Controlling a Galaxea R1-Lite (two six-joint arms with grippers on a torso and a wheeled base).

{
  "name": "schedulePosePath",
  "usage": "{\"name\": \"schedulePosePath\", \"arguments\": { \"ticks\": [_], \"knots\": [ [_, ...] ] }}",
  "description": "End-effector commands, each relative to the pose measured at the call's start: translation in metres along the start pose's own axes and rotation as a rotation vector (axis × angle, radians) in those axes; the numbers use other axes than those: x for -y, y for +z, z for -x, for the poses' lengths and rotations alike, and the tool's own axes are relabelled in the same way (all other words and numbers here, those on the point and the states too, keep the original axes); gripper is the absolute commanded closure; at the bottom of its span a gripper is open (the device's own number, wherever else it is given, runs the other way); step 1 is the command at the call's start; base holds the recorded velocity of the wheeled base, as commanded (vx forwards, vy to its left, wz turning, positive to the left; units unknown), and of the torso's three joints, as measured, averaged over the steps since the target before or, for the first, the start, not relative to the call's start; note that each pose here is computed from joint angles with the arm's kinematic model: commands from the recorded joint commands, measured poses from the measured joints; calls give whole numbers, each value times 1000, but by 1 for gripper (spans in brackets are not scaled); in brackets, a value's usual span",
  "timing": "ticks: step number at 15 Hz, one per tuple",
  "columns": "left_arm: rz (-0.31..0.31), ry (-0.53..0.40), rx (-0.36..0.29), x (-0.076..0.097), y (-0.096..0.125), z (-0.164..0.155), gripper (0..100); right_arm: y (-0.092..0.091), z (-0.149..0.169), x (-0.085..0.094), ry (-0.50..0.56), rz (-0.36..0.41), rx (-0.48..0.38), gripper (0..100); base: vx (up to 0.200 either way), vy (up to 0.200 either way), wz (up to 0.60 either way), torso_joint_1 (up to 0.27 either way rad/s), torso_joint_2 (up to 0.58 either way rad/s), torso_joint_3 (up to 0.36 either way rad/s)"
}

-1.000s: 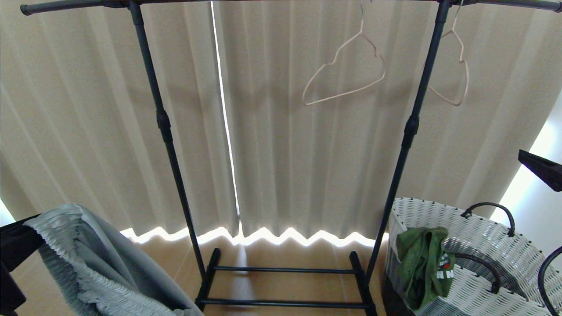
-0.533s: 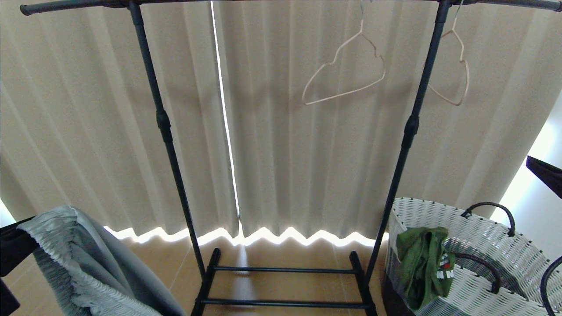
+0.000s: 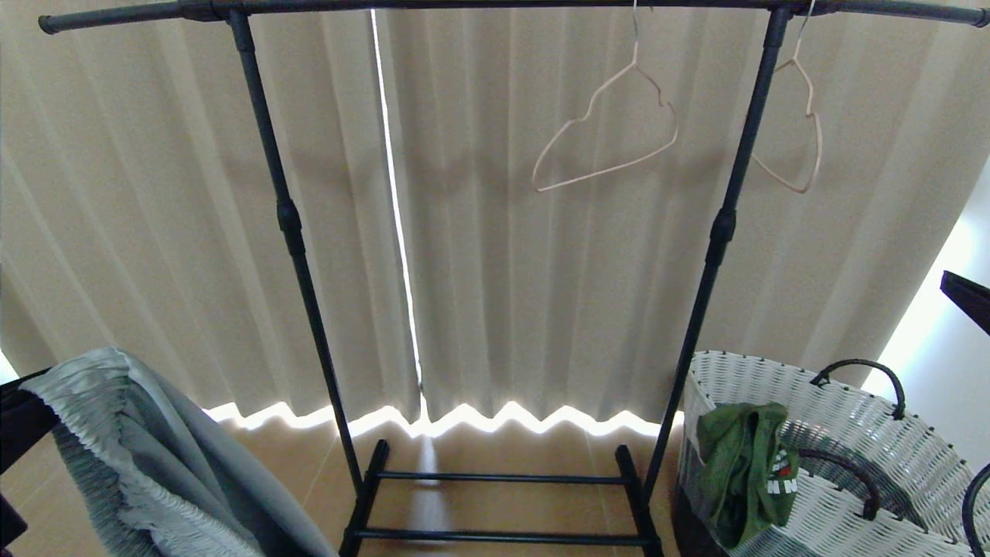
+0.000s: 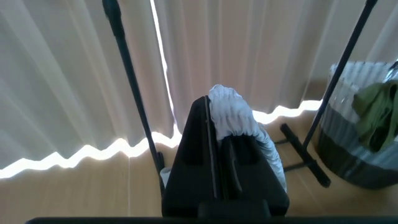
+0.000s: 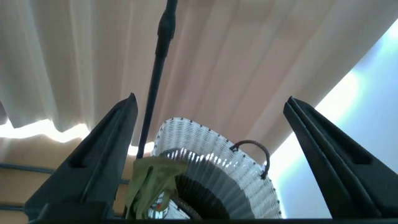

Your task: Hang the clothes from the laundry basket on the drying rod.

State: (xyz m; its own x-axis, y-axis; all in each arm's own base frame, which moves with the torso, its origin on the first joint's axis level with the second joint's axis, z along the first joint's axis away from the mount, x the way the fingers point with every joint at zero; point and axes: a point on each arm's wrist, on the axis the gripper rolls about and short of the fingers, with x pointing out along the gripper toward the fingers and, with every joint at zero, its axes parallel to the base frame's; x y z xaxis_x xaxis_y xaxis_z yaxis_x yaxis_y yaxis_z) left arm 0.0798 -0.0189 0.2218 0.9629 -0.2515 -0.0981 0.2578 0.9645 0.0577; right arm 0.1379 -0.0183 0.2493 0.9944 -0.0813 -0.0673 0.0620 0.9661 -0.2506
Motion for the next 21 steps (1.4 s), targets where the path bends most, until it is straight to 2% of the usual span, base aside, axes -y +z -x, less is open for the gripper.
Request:
{"name": "schedulePosePath", "arguments": {
  "ticks": [1,7,10,14,18,21],
  "knots": [
    [0,-2,-14,0,-2,-2,100,0,0,0,-1,1,-2,0,0,0,0,46,-310,-266],
    [-54,-49,-25,2,-7,-4,100,2,0,0,1,-18,3,0,0,0,0,99,-413,-316],
    [-55,-45,1,1,-4,-5,100,0,0,0,-6,-63,0,0,0,0,0,162,-460,-312],
    [-57,-46,0,1,-5,-5,100,1,2,0,-9,-63,7,0,0,0,0,177,-465,-301],
    [-56,-36,16,0,-1,-4,100,-7,3,-2,2,-65,-29,0,0,0,0,201,-486,-295],
    [-57,-37,10,0,-2,-5,100,-7,3,-2,2,-63,-28,0,0,0,0,168,-401,-233]
  ]
}}
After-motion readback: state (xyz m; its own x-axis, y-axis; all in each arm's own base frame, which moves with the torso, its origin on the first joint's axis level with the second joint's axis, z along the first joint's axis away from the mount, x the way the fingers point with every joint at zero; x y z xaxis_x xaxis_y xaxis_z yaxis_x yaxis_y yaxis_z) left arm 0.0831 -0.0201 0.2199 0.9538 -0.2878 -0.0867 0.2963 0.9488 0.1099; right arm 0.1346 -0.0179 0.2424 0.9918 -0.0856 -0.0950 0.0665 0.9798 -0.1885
